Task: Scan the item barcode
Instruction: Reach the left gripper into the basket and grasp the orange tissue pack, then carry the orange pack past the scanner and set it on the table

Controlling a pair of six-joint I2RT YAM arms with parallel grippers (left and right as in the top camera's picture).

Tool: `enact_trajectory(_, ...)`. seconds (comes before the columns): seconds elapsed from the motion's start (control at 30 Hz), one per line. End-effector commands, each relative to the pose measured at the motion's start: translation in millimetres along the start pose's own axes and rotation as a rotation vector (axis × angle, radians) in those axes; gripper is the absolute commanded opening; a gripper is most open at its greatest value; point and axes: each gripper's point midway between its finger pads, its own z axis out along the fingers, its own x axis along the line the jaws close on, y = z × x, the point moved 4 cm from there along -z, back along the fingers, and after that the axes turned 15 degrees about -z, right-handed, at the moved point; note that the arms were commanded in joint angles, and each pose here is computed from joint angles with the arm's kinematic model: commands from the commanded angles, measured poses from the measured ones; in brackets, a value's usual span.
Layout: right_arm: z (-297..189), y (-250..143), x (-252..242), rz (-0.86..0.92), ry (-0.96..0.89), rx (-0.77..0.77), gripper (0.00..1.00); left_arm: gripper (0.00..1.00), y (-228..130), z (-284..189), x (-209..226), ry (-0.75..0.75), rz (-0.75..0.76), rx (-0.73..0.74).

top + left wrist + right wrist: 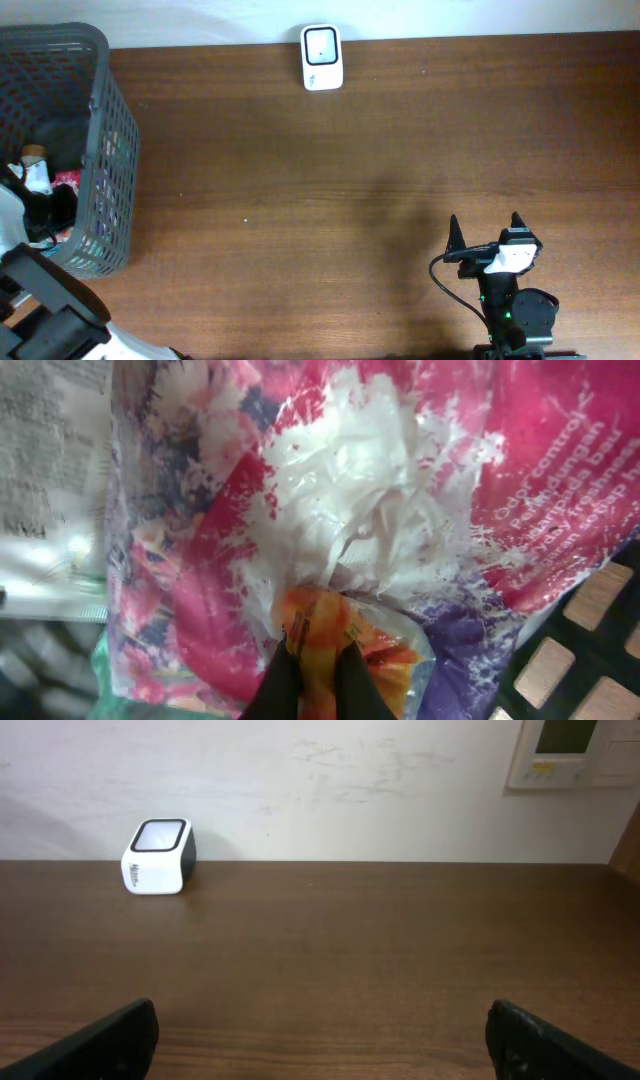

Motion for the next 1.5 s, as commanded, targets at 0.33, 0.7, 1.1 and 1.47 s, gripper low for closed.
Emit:
enact_trajectory(0.33,0.3,-2.9,0.8,0.001,-0.003,0.004,0.99,0.00,69.7,-282.2,-119.4,-0.885,-0.222,-0.435)
enact_trajectory(0.7,0.3,-2.9,0.8,0.001,-0.003,0.004,0.99,0.00,-77.1,-237.0,-313.5,-0.657,0.153,-0.167)
enact_trajectory(1.1,0.3,-3.0,0.8,0.001,-0.004,0.005,0.99,0.00,-205.6,-180.4,-402.3,-0.432,0.491,-0.109)
enact_trajectory(1.47,0.3,-2.9,0.8,0.001,-0.003,0.004,0.99,0.00,-213.1,-91.8,-420.1,-0.276,0.500,0.009)
